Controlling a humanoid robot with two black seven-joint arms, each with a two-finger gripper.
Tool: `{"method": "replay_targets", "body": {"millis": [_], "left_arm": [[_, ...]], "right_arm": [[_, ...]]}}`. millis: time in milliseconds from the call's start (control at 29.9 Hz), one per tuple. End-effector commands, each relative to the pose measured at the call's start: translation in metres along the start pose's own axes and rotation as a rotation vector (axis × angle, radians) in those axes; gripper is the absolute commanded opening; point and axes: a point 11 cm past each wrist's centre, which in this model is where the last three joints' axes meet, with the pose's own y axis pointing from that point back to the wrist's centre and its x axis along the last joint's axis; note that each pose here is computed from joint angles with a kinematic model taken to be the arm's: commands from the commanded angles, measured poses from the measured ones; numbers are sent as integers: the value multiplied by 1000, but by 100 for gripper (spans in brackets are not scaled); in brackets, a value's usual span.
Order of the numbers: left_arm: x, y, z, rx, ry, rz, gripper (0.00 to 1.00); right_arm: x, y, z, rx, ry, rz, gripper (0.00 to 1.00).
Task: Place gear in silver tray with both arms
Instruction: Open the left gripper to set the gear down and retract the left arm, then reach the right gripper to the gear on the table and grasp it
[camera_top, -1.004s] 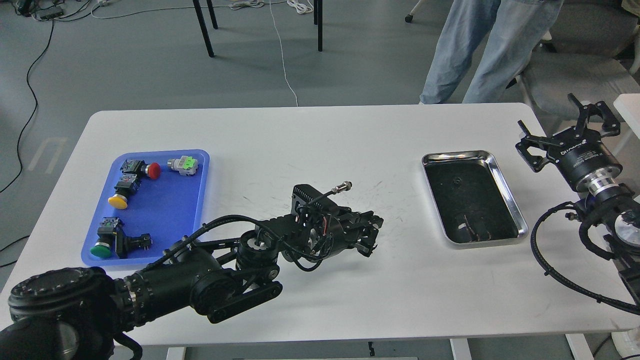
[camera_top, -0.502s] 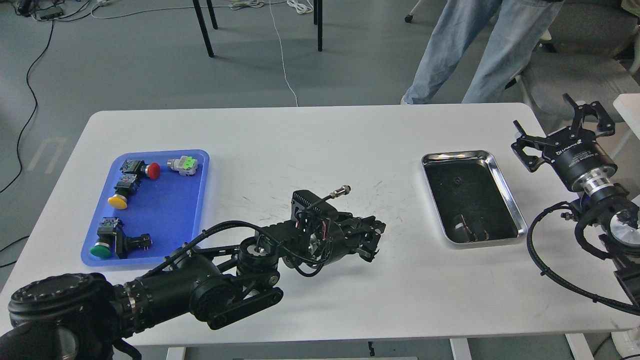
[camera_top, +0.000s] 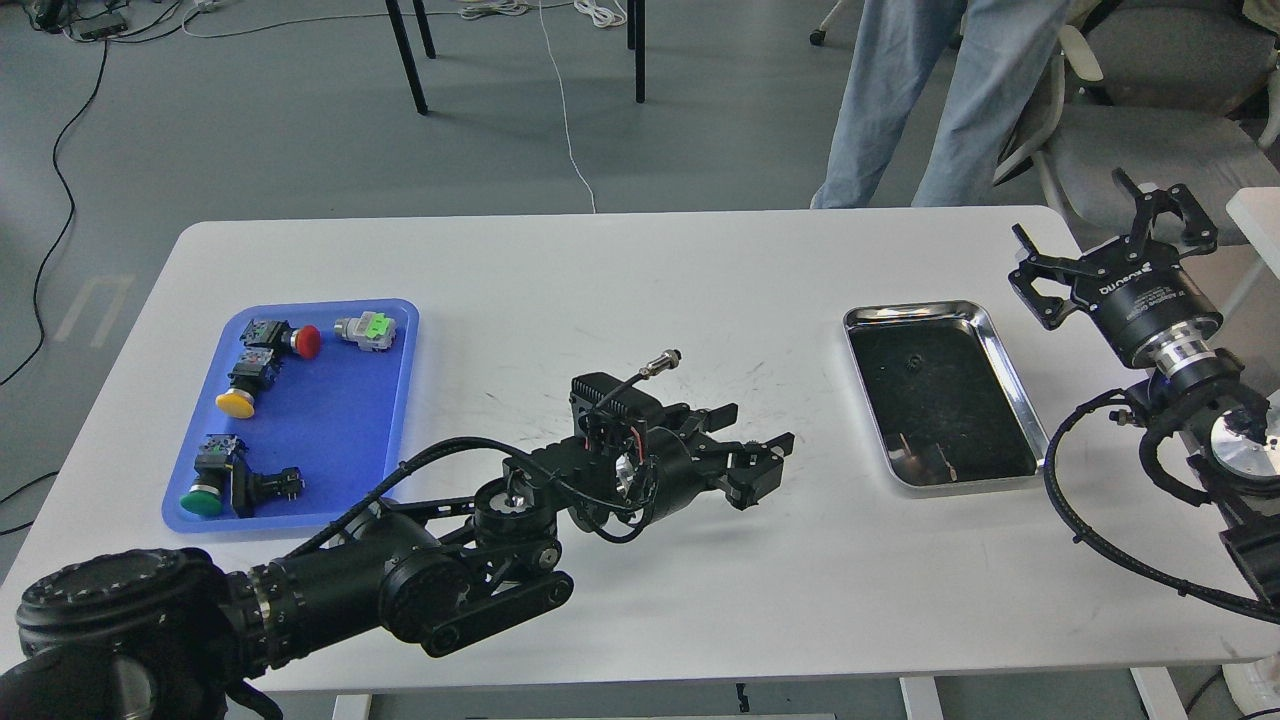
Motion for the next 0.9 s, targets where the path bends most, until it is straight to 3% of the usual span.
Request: {"method": "replay_targets", "body": {"millis": [0, 301, 435, 569, 736, 870], "left_arm": [[39, -2, -12, 38, 72, 118, 98], [159, 12, -40, 76, 393, 446, 98], [199, 71, -113, 207, 516, 609, 98], [223, 131, -165, 290, 565, 725, 98], [243, 202, -213, 375, 741, 853, 98], [250, 237, -232, 381, 901, 911, 98]], "right_arm": [[-20, -10, 1, -27, 39, -59, 96], [-80, -29, 35, -228, 307, -241, 96], [-109, -31, 67, -384, 559, -314, 96], [-112, -30, 87, -531, 792, -341, 96], [-121, -31, 115, -726, 1135, -432, 96], [-125, -26, 144, -875, 1411, -543, 96]]}}
